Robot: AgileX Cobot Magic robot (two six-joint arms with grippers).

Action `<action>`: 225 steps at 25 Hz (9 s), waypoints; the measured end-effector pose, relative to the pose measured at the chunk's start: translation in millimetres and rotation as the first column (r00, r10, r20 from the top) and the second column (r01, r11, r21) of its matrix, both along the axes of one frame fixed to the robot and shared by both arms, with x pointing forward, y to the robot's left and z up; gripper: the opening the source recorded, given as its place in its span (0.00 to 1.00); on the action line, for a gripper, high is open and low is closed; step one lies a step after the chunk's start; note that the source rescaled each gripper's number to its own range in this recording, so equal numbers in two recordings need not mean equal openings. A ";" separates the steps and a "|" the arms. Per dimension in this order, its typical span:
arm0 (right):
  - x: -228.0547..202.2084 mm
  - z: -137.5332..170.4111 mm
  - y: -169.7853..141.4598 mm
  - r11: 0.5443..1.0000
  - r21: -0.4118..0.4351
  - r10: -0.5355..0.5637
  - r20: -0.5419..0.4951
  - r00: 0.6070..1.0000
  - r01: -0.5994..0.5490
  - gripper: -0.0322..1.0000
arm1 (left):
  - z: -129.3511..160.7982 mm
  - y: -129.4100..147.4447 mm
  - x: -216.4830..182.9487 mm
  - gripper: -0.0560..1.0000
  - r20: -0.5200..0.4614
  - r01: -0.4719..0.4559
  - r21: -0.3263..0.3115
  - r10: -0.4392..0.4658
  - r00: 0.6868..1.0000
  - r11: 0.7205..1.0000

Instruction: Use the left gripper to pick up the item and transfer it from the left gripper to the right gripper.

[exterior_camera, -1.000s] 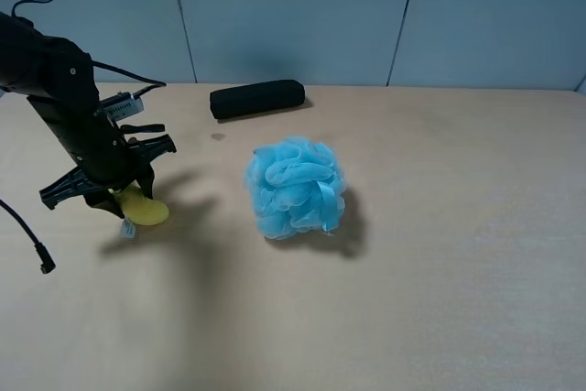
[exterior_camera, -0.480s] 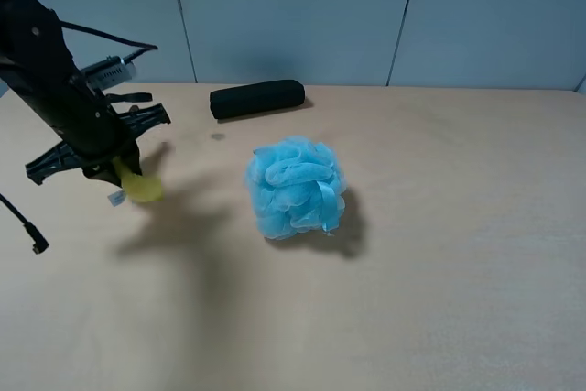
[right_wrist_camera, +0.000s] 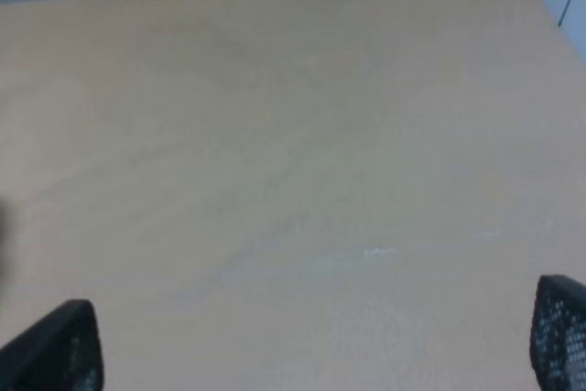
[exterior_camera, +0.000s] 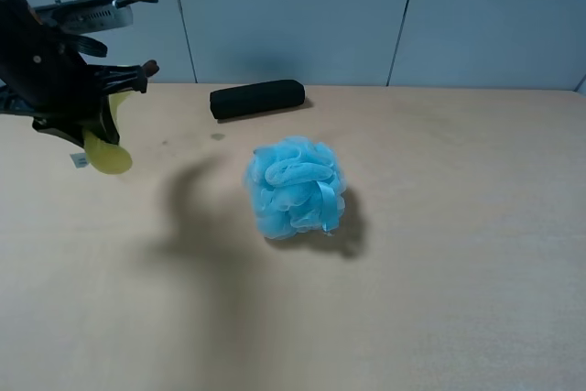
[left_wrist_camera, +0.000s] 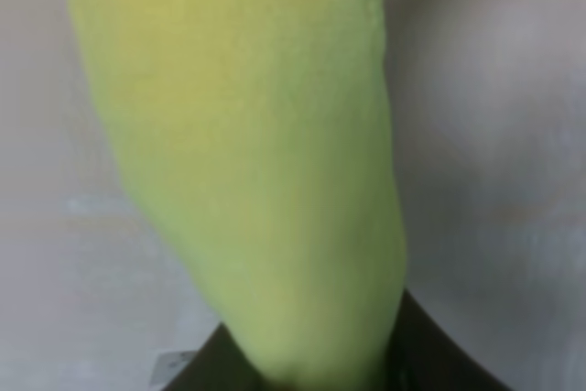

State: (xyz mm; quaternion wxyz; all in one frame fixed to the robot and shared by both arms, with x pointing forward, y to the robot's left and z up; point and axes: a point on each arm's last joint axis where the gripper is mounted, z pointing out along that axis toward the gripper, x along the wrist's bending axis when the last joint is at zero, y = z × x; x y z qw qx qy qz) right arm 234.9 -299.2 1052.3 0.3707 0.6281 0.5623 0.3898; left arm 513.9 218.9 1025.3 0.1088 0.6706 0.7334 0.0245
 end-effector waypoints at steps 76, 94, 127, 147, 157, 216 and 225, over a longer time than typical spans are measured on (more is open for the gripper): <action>165.2 21.4 179.0 0.404 -0.133 0.879 -0.217 0.424 -0.905 0.34 | 45.1 -141.1 -61.5 0.05 0.146 0.991 0.111 -0.987 0.061 0.077; 164.6 20.5 178.9 0.394 -0.135 0.881 -0.228 0.415 -0.909 0.03 | 48.1 -146.5 -53.1 0.91 0.221 0.971 0.164 -0.966 0.136 0.174; 163.0 19.2 178.7 0.383 -0.123 0.883 -0.244 0.402 -0.916 0.03 | 79.1 72.2 -264.8 1.00 0.555 0.676 0.154 -0.629 0.544 0.720; 163.6 19.8 178.8 0.413 -0.094 0.875 -0.234 0.423 -0.906 0.03 | 15.5 84.5 -281.1 1.00 0.665 0.679 0.151 -0.582 0.468 0.718; 167.9 19.8 176.2 0.516 -0.039 0.829 -0.228 0.510 -0.856 0.03 | 15.5 82.9 -281.7 1.00 0.665 0.475 0.150 -0.443 0.601 0.867; 309.9 -125.8 30.3 0.983 0.033 0.162 -0.629 0.760 -0.182 0.98 | 15.2 80.2 -286.8 1.00 0.689 -0.027 0.159 -0.091 0.719 0.987; 293.4 -38.3 33.4 0.972 0.069 0.216 -0.645 0.733 -0.225 0.99 | 15.2 80.2 -286.8 1.00 0.689 -0.027 0.159 -0.091 0.719 0.987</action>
